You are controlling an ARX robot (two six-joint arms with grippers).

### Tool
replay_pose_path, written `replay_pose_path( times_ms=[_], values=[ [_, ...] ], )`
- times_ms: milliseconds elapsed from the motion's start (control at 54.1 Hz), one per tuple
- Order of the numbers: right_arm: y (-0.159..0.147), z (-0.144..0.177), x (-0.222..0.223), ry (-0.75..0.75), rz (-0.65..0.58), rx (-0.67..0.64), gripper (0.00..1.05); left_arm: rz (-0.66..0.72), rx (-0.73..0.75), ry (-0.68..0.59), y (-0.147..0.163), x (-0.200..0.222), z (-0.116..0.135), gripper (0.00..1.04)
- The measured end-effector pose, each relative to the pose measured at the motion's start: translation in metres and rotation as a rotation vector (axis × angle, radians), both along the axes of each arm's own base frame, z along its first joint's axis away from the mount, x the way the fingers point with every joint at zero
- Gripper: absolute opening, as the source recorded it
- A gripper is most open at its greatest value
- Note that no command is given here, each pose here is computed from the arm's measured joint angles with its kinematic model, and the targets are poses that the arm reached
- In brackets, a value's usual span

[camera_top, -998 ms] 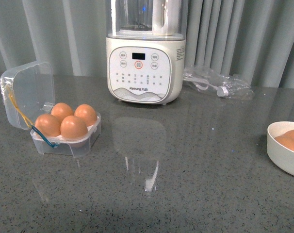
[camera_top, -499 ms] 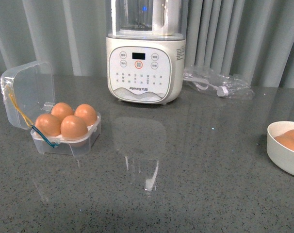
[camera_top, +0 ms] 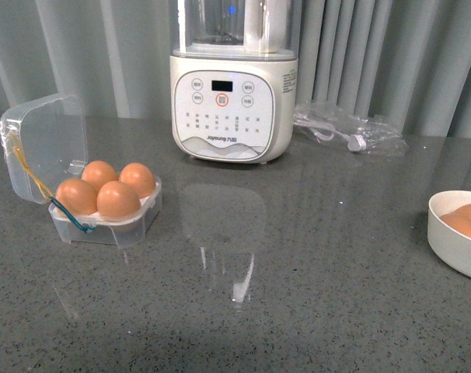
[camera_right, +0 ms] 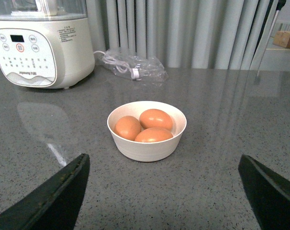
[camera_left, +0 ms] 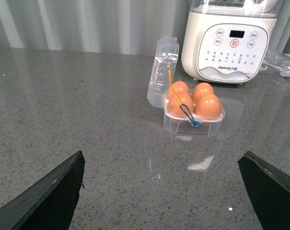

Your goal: Put egg into box

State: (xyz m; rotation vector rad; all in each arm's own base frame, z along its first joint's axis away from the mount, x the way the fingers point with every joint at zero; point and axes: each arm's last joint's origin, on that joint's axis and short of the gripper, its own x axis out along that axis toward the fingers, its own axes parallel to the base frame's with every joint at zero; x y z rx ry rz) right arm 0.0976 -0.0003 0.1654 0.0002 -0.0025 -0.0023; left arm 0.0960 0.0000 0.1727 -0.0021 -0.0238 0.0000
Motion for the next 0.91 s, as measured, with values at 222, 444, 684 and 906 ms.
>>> replay_pose_path(
  times_ms=[222,444,684,906],
  values=[
    [0.000,0.000,0.000,0.000,0.000,0.000,0.97,0.000,0.000,0.000,0.000,0.000,0.000,0.98],
    [0.000,0.000,0.000,0.000,0.001,0.000,0.97,0.309,-0.033,0.460,-0.003,0.003,-0.010,0.98],
    [0.000,0.000,0.000,0.000,0.000,0.000,0.97,0.241,-0.098,0.346,-0.002,0.017,0.012,0.98],
    [0.000,0.000,0.000,0.000,0.000,0.000,0.97,0.154,-0.108,0.290,0.018,0.057,0.034,0.98]
  ],
)
